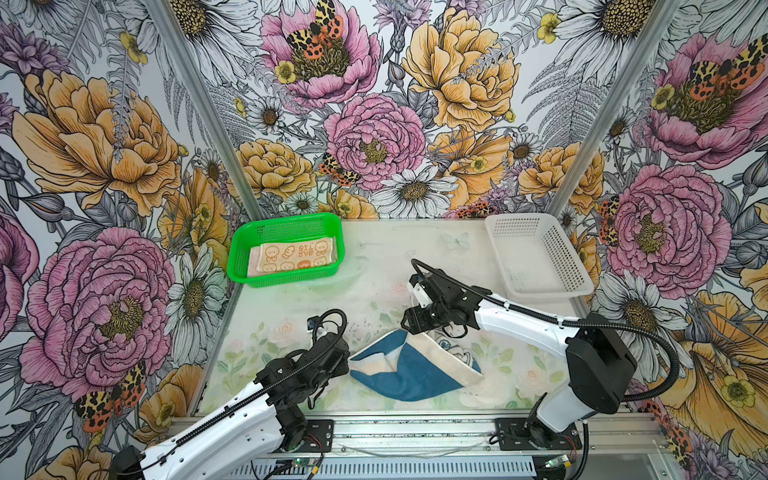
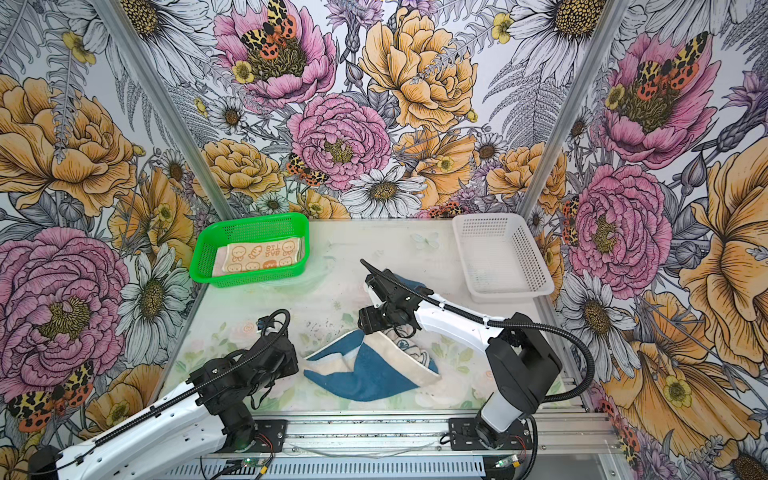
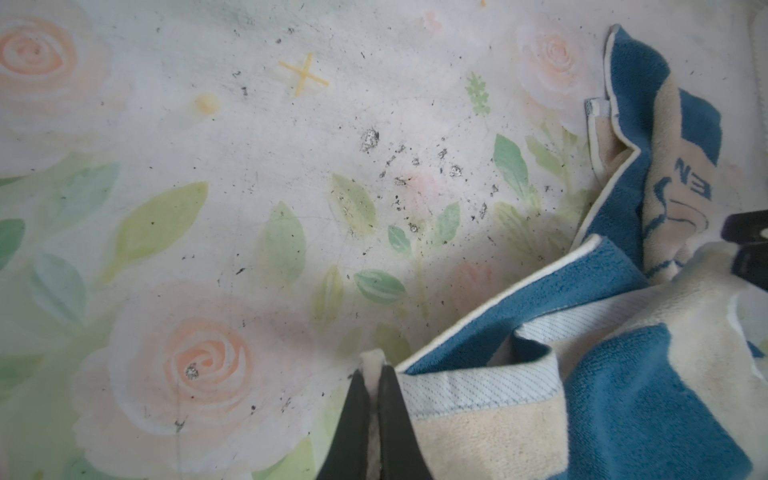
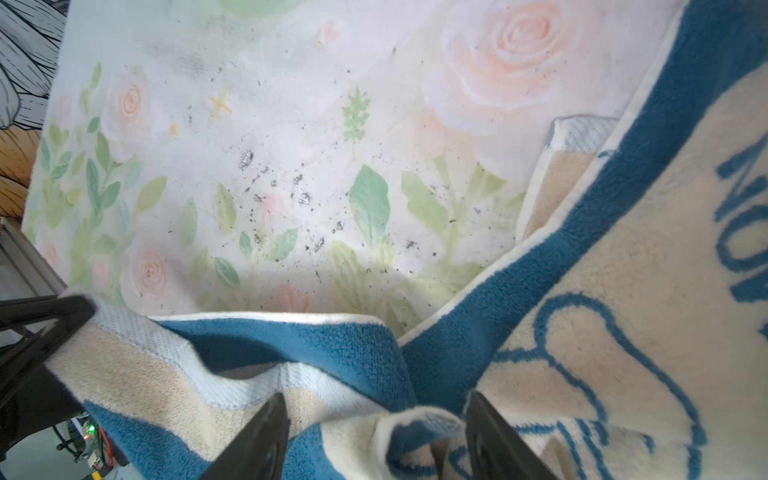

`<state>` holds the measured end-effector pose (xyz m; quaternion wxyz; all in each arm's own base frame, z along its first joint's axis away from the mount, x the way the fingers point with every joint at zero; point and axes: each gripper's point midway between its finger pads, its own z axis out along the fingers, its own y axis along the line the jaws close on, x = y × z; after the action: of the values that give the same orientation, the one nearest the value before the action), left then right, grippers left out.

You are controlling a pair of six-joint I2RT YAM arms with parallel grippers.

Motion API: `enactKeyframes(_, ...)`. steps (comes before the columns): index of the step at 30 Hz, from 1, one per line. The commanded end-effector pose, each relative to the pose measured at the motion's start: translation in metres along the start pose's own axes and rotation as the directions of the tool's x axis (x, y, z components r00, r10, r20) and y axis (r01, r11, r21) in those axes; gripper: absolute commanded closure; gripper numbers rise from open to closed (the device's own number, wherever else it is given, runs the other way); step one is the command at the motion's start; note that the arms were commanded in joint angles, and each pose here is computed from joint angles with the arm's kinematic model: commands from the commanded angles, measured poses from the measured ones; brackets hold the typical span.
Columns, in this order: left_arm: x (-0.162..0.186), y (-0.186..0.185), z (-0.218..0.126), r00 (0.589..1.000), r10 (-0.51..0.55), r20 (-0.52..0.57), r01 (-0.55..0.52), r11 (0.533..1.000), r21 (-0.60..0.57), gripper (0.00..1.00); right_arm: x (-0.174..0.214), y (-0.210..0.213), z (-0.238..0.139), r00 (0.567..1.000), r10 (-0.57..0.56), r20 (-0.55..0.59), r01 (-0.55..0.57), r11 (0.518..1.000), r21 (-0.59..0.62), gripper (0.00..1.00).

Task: Fold and stack the towels

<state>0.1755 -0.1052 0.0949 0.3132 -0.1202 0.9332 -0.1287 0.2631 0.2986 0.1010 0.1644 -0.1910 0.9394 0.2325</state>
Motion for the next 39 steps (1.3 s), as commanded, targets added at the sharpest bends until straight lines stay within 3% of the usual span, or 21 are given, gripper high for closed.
enactKeyframes(1, -0.005, 0.001, -0.001, 0.999, -0.019, 0.036, 0.019, 1.000, 0.001, 1.00, -0.005, -0.006, -0.003, 0.999, 0.032, 0.028, -0.032, 0.999, 0.027, 0.32)
enactKeyframes(6, -0.005, -0.002, -0.001, 0.999, -0.006, 0.038, 0.006, 1.000, 0.006, 1.00, -0.003, -0.012, -0.003, 0.998, 0.060, 0.030, -0.061, 0.997, 0.045, 0.33)
enactKeyframes(20, -0.007, -0.007, -0.004, 0.999, 0.009, 0.048, -0.010, 1.000, 0.021, 1.00, 0.005, -0.006, 0.015, 0.994, 0.100, -0.047, -0.100, 0.995, -0.003, 0.46)
enactKeyframes(23, -0.007, -0.007, -0.004, 0.999, 0.011, 0.048, -0.012, 1.000, 0.022, 1.00, 0.004, -0.003, 0.014, 0.994, 0.095, -0.044, -0.096, 0.995, -0.008, 0.56)
enactKeyframes(26, -0.008, -0.008, -0.005, 0.999, 0.014, 0.052, -0.015, 1.000, 0.026, 1.00, -0.002, 0.000, 0.009, 0.996, 0.089, -0.026, -0.090, 0.996, -0.018, 0.74)
enactKeyframes(29, -0.011, -0.010, -0.007, 0.998, 0.019, 0.058, -0.021, 0.999, 0.027, 1.00, -0.009, 0.005, 0.001, 0.997, 0.074, 0.001, -0.074, 0.997, -0.032, 0.76)
enactKeyframes(36, -0.016, -0.013, -0.010, 0.997, 0.030, 0.069, -0.032, 0.999, 0.032, 1.00, -0.015, 0.021, -0.027, 0.998, 0.019, 0.061, -0.013, 0.996, -0.090, 0.99)
enactKeyframes(39, -0.016, -0.014, -0.011, 0.997, 0.032, 0.070, -0.034, 0.999, 0.036, 1.00, -0.012, 0.023, -0.049, 0.994, 0.008, 0.111, 0.004, 0.995, -0.103, 1.00)
